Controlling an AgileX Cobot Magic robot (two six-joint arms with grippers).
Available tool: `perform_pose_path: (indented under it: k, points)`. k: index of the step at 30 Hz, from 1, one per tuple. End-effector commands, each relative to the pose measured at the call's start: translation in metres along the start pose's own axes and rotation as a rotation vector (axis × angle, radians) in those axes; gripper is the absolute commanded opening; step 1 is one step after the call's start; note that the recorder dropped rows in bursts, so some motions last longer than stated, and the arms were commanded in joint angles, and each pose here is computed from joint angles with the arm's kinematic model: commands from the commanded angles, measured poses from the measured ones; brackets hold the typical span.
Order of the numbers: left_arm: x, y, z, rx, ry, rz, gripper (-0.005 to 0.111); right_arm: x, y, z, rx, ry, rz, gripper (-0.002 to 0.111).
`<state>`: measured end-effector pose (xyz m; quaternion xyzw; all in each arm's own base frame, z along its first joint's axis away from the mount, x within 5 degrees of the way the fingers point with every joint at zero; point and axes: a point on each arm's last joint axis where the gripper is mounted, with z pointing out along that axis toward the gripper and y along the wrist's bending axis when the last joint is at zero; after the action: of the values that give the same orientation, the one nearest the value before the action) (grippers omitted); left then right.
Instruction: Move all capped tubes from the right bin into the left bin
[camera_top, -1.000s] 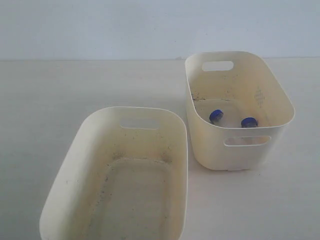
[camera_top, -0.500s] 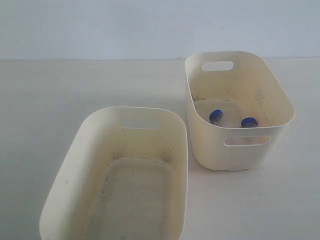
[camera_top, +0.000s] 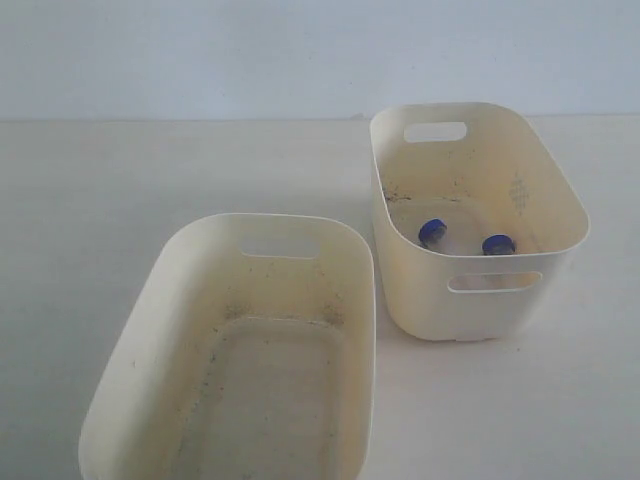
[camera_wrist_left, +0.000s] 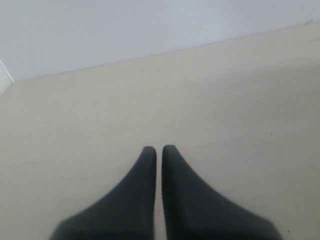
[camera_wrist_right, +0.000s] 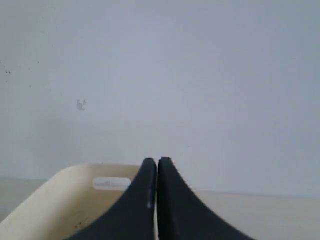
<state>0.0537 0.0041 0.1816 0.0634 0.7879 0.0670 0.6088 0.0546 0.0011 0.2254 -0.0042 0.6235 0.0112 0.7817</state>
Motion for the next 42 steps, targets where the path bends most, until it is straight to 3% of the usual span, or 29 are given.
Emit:
perform_pose_path:
  k: [1, 5, 8, 14, 18, 23, 29, 32, 35, 42]
  points:
    - [-0.001, 0.0, 0.0, 0.002, -0.007, -0.012, 0.004, -0.018, 0.0, -0.002, -0.004, -0.203, 0.041, 0.0]
    - [-0.001, 0.0, 0.0, 0.002, -0.007, -0.012, 0.004, -0.062, 0.0, -0.002, 0.0, -0.179, -0.001, 0.0]
    - [-0.001, 0.0, 0.0, 0.002, -0.007, -0.012, 0.004, -0.093, 0.001, 0.021, 0.002, 0.033, -0.002, 0.0]
    - [-0.001, 0.0, 0.0, 0.002, -0.007, -0.012, 0.004, -0.092, 0.0, 0.071, 0.008, 0.569, -0.005, 0.0]
    - [-0.001, 0.0, 0.0, 0.002, -0.007, -0.012, 0.004, -0.084, 0.0, 0.102, 0.008, 0.639, -0.005, 0.0]
    - [-0.001, 0.0, 0.0, 0.002, -0.007, -0.012, 0.004, -0.071, 0.0, 0.137, 0.006, 0.587, 0.0, 0.0]
    - [-0.001, 0.0, 0.0, 0.002, -0.007, -0.012, 0.004, -0.062, 0.002, 0.161, 0.038, 0.531, 0.169, 0.0]
    - [-0.001, 0.0, 0.0, 0.002, -0.007, -0.012, 0.004, -0.062, 0.014, 0.176, -0.035, 0.676, 0.104, 0.0]
    - [-0.001, 0.0, 0.0, 0.002, -0.007, -0.012, 0.004, -0.083, 0.037, 0.21, -0.12, 0.856, 0.105, 0.0]
    - [-0.001, 0.0, 0.0, 0.002, -0.007, -0.012, 0.004, -0.091, 0.048, 0.268, -0.052, 1.225, 0.164, 0.0]
